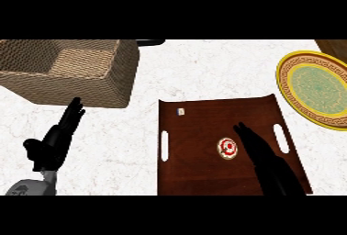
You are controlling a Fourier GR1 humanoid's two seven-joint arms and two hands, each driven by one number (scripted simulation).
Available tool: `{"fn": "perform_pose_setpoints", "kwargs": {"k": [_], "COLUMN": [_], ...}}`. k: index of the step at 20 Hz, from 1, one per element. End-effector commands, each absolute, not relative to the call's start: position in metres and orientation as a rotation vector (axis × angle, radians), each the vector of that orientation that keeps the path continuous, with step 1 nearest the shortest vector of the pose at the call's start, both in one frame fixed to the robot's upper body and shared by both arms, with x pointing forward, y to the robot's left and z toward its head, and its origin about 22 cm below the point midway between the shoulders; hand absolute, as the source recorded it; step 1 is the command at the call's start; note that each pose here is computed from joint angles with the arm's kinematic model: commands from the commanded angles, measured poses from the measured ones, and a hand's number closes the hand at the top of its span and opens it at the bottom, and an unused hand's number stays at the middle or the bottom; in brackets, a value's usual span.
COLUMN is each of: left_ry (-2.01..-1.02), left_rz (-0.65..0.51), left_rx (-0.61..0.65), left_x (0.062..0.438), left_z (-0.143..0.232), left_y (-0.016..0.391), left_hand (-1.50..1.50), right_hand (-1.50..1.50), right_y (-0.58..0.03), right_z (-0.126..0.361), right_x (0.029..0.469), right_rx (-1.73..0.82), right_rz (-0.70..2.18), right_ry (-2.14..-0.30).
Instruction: Pick the cupcake from the tray and place it in the plate
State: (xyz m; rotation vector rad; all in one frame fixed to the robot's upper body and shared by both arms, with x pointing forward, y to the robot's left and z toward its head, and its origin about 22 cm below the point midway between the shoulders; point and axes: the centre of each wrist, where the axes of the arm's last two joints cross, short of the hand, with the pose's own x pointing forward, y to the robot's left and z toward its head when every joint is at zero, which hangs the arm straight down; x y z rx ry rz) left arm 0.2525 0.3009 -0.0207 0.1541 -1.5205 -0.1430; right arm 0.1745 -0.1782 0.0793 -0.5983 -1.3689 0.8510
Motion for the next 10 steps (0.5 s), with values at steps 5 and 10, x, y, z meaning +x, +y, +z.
{"fn": "perform_pose_setpoints", "kwargs": {"k": [5, 10], "left_ry": [-1.520, -1.526], "left_rz": [-0.136, -0.135], "left_rx": [0.153, 0.162], "left_x": [0.241, 0.260], "left_z": [-0.034, -0.023], "left_y": [0.301, 0.299], "left_hand": [0.00, 0.00], "right_hand": [-1.50, -1.50], "right_y": [-0.179, -0.167], "right_z": [0.095, 0.088], "right_x": [0.193, 0.201], "right_rx": [-0.653, -0.710], "right_rz": [0.909, 0.990], "right_ry": [-1.196, -1.082]}}
